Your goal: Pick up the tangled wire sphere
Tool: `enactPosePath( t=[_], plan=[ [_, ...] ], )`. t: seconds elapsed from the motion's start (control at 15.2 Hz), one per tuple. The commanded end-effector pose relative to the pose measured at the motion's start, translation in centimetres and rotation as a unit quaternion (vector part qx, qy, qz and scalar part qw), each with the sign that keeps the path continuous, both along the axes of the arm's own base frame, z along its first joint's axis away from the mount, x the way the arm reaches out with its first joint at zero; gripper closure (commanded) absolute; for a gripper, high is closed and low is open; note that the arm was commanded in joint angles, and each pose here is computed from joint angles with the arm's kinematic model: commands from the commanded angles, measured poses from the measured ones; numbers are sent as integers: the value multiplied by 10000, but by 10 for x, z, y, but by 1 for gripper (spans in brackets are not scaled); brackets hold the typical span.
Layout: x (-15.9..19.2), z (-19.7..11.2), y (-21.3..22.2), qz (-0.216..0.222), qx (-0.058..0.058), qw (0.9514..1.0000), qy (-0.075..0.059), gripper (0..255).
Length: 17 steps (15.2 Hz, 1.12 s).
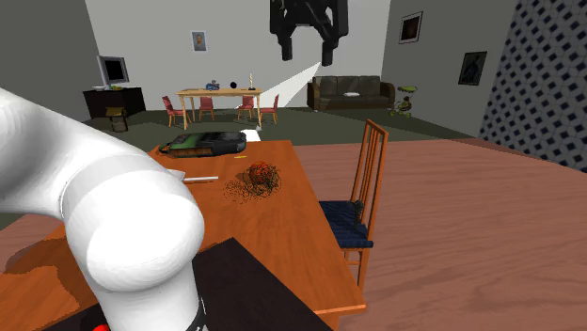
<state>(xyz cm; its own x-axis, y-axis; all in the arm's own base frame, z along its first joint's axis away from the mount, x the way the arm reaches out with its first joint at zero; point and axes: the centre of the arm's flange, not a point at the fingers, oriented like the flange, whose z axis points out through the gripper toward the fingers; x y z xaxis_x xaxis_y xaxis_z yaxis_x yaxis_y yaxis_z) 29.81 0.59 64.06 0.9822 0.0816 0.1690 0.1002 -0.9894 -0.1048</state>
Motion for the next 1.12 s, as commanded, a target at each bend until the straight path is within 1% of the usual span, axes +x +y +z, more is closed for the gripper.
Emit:
enactPosePath(
  t=[0.0,0.26,0.53,0.79,1.06],
  plan=[
    [0,0,0,0,0,10000,0,0],
    [29,-32,32,497,-163,9986,-106,0],
    [55,-64,66,992,-326,9943,-213,0],
    [78,-97,101,1485,-488,9872,-318,0],
    [98,-130,137,1973,-649,9773,-423,0]
  ],
)
